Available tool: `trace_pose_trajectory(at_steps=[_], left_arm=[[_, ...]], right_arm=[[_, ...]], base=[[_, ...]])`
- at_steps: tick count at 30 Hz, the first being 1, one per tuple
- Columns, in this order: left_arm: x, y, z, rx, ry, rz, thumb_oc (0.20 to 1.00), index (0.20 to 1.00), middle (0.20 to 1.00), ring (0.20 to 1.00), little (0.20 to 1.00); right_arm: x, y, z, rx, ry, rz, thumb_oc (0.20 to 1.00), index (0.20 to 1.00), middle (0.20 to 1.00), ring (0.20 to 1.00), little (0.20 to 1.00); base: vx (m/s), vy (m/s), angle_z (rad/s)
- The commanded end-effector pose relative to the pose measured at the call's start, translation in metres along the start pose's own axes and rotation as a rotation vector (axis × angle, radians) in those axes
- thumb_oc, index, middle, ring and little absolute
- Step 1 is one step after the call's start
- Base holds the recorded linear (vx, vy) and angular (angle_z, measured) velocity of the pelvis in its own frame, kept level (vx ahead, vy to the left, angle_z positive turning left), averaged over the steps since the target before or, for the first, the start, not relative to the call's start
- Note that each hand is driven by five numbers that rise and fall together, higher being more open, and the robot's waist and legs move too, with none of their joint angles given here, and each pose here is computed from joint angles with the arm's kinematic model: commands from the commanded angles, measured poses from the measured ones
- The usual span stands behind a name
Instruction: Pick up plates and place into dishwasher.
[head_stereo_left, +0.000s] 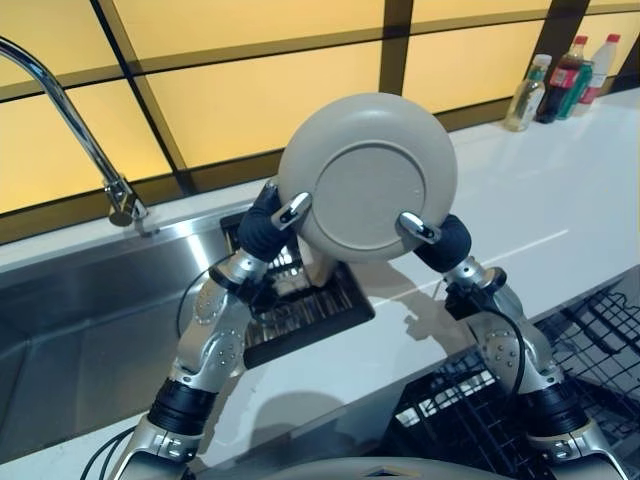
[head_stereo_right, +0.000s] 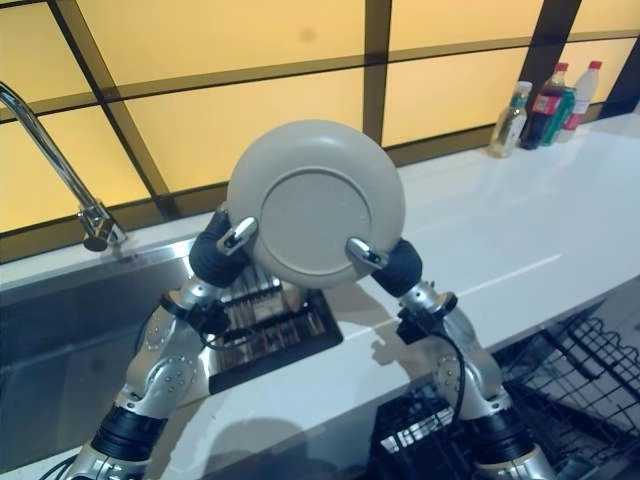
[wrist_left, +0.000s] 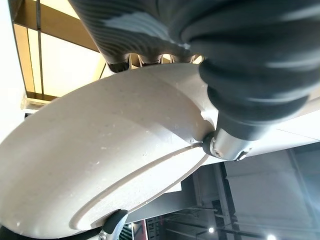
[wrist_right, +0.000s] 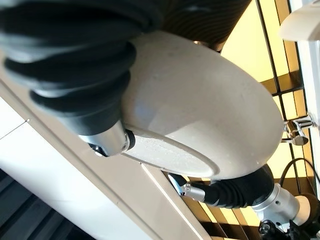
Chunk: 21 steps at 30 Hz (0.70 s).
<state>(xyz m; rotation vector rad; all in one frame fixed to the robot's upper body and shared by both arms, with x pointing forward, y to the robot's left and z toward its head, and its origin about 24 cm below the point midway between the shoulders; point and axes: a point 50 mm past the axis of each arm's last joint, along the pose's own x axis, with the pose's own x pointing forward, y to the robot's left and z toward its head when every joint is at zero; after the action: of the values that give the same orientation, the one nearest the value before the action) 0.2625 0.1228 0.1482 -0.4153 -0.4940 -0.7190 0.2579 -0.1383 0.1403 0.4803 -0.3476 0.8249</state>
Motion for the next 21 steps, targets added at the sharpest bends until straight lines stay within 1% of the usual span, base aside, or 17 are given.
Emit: trace_pose_trajectory(at_steps=[1, 7, 11, 12, 13, 16, 18, 21], left_arm=[[0.002, 0.000, -0.013, 0.084, 0.065, -0.025, 0.200, 0.200, 0.200, 0.200, 0.200], [0.001, -0.001, -0.014, 0.077, 0.058, 0.002, 0.200, 0.200, 0.200, 0.200, 0.200], [-0.002, 0.003, -0.016, 0.049, 0.050, 0.069, 0.200, 0.200, 0.200, 0.200, 0.200], [-0.005, 0.005, -0.017, 0.035, 0.049, 0.095, 0.931, 0.931, 0.931, 0.931, 0.931], [-0.008, 0.006, -0.017, 0.023, 0.048, 0.112, 1.000, 1.000, 1.000, 1.000, 1.000], [-0.018, 0.007, -0.016, -0.012, 0.023, 0.165, 1.000, 1.000, 1.000, 1.000, 1.000], [-0.023, 0.006, -0.016, -0.016, 0.012, 0.193, 1.000, 1.000, 1.000, 1.000, 1.000], [-0.026, 0.007, -0.014, -0.002, 0.006, 0.245, 1.000, 1.000, 1.000, 1.000, 1.000]], right_arm=[[0.015, 0.026, 0.022, 0.023, -0.178, 0.093, 0.200, 0.200, 0.200, 0.200, 0.200], [0.014, 0.027, 0.020, 0.075, -0.196, 0.068, 0.200, 0.200, 0.200, 0.200, 0.200], [0.009, 0.022, 0.017, 0.041, -0.183, 0.000, 0.200, 0.200, 0.200, 0.200, 0.200], [0.005, 0.019, 0.017, 0.010, -0.175, -0.041, 0.200, 0.200, 0.200, 0.200, 0.200], [0.001, 0.015, 0.017, -0.025, -0.169, -0.082, 0.200, 0.200, 0.200, 0.200, 0.200], [-0.014, 0.000, 0.020, -0.140, -0.143, -0.252, 0.200, 0.200, 0.200, 0.200, 0.200], [-0.021, -0.006, 0.020, -0.170, -0.129, -0.322, 0.200, 0.200, 0.200, 0.200, 0.200], [-0.026, -0.007, 0.018, -0.147, -0.125, -0.370, 0.200, 0.200, 0.200, 0.200, 0.200]], base=[[0.00, 0.000, 0.00], [-0.01, 0.000, -0.01], [-0.03, -0.007, -0.04], [-0.02, -0.012, -0.07], [-0.02, -0.019, -0.12], [-0.03, -0.022, -0.18], [-0.05, -0.018, -0.18], [-0.06, 0.003, -0.34]])
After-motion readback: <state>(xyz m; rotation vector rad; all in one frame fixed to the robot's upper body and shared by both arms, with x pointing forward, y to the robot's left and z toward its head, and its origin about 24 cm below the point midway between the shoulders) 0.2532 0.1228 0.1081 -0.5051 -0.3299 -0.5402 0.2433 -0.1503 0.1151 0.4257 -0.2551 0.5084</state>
